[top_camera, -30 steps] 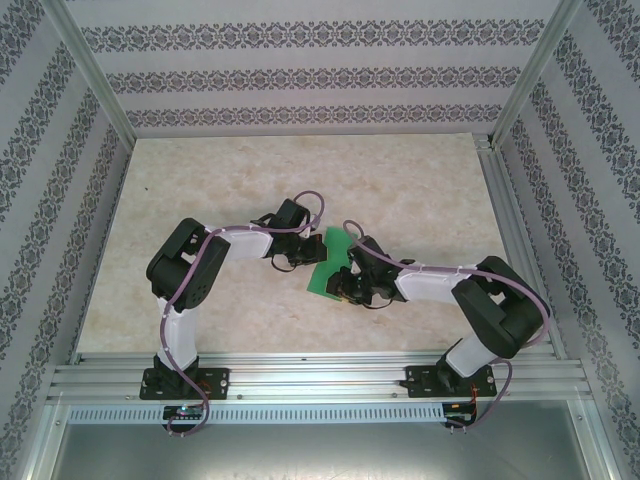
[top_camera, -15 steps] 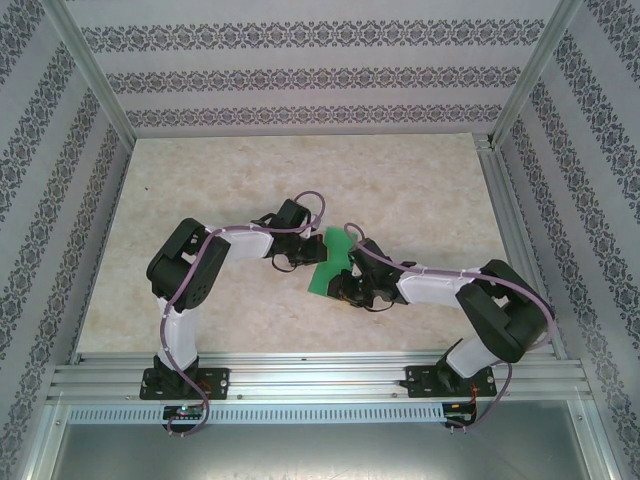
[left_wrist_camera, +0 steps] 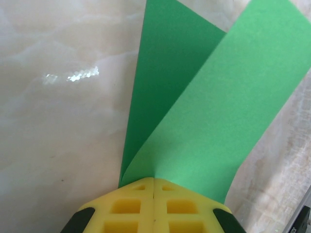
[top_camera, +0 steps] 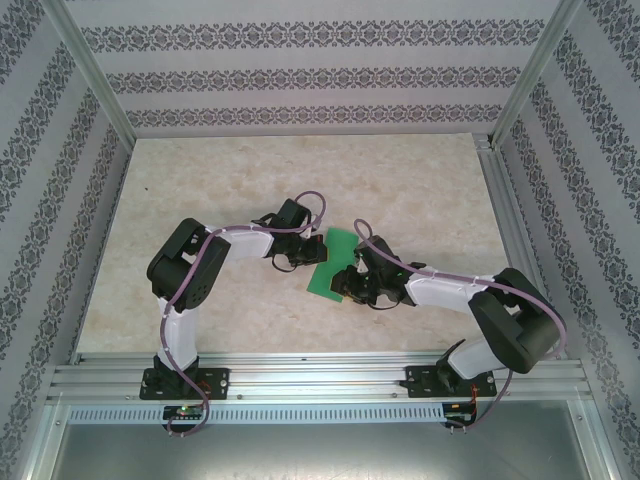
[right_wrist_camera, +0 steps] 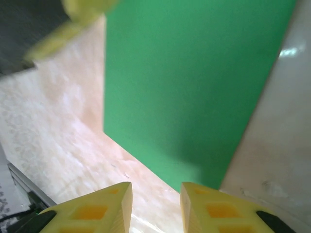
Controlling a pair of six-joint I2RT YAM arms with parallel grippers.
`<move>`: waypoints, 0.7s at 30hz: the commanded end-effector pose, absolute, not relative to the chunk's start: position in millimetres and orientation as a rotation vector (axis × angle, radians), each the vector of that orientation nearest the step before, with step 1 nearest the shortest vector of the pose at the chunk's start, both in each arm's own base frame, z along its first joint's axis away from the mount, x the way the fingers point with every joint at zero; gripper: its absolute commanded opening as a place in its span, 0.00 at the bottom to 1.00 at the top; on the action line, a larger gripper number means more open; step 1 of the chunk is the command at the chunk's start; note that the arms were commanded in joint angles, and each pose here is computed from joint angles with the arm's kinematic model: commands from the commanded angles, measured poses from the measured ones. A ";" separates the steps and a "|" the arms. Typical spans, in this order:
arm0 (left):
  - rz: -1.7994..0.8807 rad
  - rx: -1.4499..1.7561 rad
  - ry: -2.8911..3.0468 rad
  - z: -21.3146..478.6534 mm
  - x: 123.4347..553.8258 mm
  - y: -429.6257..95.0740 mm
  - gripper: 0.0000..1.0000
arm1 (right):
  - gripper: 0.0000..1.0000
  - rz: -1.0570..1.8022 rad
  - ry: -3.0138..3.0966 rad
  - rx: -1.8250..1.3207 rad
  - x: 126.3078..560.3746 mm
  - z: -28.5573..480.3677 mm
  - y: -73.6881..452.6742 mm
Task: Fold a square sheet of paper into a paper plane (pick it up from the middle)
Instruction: Fold the square sheet of paper in half at the center of the table.
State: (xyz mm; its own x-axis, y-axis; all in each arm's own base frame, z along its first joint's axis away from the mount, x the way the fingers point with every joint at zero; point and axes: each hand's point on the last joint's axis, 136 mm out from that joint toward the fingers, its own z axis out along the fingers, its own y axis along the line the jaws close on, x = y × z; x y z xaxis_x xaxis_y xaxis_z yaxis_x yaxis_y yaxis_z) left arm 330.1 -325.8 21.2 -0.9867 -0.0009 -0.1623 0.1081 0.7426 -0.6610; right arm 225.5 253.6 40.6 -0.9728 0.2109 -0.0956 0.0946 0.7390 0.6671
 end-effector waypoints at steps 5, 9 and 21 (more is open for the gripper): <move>-1.000 0.102 2.870 3.8 316.4 -323.9 0.04 | 0.32 1.069 2.676 0.228 267.2 59.3 250.0; -0.998 0.109 2.872 3.9 316.3 -324.2 0.04 | 0.32 1.061 2.721 0.265 262.3 32.6 247.9; -0.992 0.112 2.880 2.5 314.1 -323.0 0.04 | 0.33 0.983 2.715 0.260 272.1 49.0 241.9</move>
